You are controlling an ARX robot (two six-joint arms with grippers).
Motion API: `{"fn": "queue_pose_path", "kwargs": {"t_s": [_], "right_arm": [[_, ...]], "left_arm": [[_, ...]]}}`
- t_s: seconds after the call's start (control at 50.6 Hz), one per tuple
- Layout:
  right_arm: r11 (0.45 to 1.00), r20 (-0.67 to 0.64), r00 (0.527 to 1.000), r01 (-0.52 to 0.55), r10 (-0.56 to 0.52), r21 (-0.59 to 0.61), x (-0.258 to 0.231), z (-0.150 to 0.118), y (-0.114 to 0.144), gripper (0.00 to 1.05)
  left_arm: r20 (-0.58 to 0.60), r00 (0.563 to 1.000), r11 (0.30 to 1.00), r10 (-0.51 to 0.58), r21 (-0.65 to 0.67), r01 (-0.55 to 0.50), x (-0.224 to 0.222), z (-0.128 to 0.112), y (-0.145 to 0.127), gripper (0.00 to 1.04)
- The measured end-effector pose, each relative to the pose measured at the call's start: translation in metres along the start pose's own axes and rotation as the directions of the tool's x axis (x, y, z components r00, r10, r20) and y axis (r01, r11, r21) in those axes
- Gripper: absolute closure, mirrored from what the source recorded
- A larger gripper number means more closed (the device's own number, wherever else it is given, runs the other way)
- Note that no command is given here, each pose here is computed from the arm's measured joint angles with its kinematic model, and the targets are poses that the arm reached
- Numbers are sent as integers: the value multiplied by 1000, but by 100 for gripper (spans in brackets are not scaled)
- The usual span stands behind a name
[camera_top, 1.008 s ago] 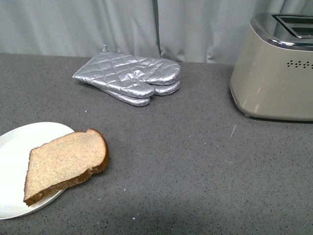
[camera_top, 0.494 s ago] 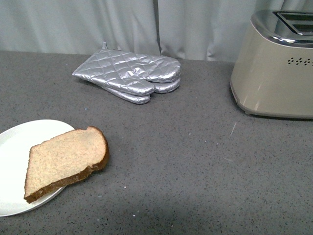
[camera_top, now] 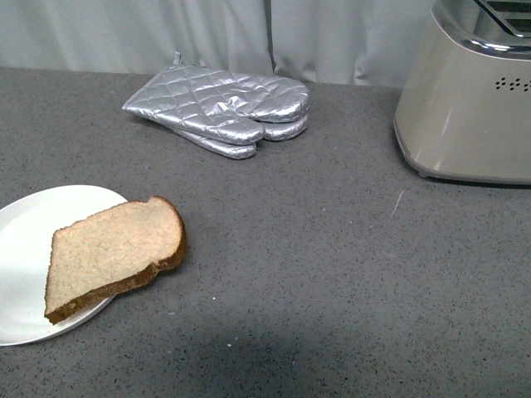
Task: Put bread into toaster
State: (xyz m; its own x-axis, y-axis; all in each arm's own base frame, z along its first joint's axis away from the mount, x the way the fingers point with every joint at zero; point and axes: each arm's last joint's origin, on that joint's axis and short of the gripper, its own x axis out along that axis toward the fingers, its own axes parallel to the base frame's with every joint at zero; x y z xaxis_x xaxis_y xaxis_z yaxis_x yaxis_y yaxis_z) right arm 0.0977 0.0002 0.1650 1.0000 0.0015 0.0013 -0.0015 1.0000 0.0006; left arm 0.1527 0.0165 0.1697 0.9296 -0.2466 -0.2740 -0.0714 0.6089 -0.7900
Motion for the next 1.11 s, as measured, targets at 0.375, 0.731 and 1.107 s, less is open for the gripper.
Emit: {"fn": "queue_pose_path", "kwargs": {"t_s": [0.375, 0.731, 1.107], "right_arm": [[1000, 0, 1000, 0, 0, 0, 0, 0, 0, 9], [1000, 0, 1000, 0, 0, 0, 0, 0, 0, 9], [1000, 0, 1000, 0, 0, 0, 0, 0, 0, 9]], "left_arm": [[-86, 977, 980, 196, 26, -195, 96, 51, 56, 7], [-165, 906, 910, 390, 223, -351, 146, 84, 128, 7], [-151, 882, 857, 446, 357, -372, 151, 103, 151, 7]]}}
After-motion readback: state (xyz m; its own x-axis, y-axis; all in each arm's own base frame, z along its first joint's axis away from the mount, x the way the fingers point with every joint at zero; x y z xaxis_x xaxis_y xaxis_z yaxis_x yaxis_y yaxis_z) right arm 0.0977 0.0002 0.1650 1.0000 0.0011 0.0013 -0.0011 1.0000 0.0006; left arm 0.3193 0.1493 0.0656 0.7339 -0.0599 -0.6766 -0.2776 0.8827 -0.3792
